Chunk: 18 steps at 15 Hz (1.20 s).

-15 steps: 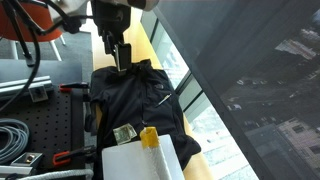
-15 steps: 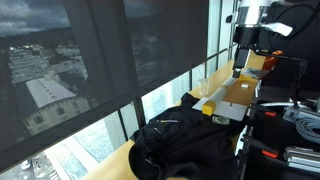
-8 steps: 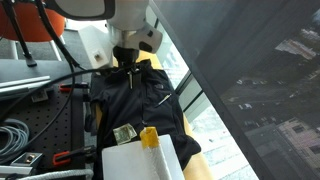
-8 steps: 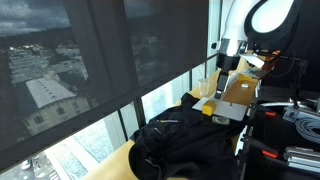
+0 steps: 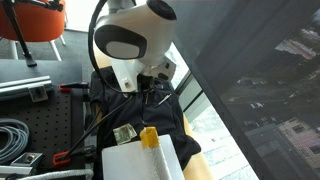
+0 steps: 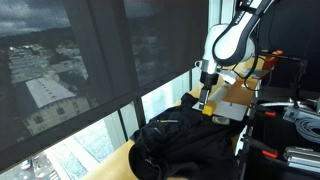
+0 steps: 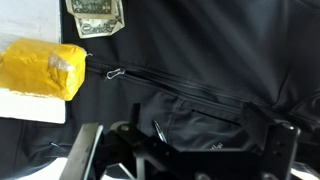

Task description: Close the zip of the jersey

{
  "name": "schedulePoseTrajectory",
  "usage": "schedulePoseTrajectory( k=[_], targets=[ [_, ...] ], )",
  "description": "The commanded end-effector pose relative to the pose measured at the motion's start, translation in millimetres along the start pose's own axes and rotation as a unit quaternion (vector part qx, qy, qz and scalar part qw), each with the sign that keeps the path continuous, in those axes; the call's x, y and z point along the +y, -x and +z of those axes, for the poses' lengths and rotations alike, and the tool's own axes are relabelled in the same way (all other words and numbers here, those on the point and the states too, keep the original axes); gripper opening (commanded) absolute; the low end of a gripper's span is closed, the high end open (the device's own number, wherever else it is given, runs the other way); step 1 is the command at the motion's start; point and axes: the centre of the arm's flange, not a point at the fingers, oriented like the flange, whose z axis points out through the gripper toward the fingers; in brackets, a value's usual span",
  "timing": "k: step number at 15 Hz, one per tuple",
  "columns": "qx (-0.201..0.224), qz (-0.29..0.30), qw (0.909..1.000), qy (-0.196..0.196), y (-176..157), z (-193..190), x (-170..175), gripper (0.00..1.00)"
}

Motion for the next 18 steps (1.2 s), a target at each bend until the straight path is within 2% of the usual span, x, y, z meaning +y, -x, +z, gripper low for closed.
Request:
schedulePoseTrajectory(
  k=[1,8,12,18],
  targets=[
    [-0.006,0.004,0.9999,0.012,-15.8,27.2,13.7,1.0],
    [-0.018,0.031,0.9989,0.029,-34.4,61.7,25.3,1.0],
    [-0.03,0.042,0.9981,0.034,-27.7,74.8,21.8,1.0],
    [-0.037,0.067,0.9959,0.049,-30.3,77.4,39.2,1.0]
  ],
)
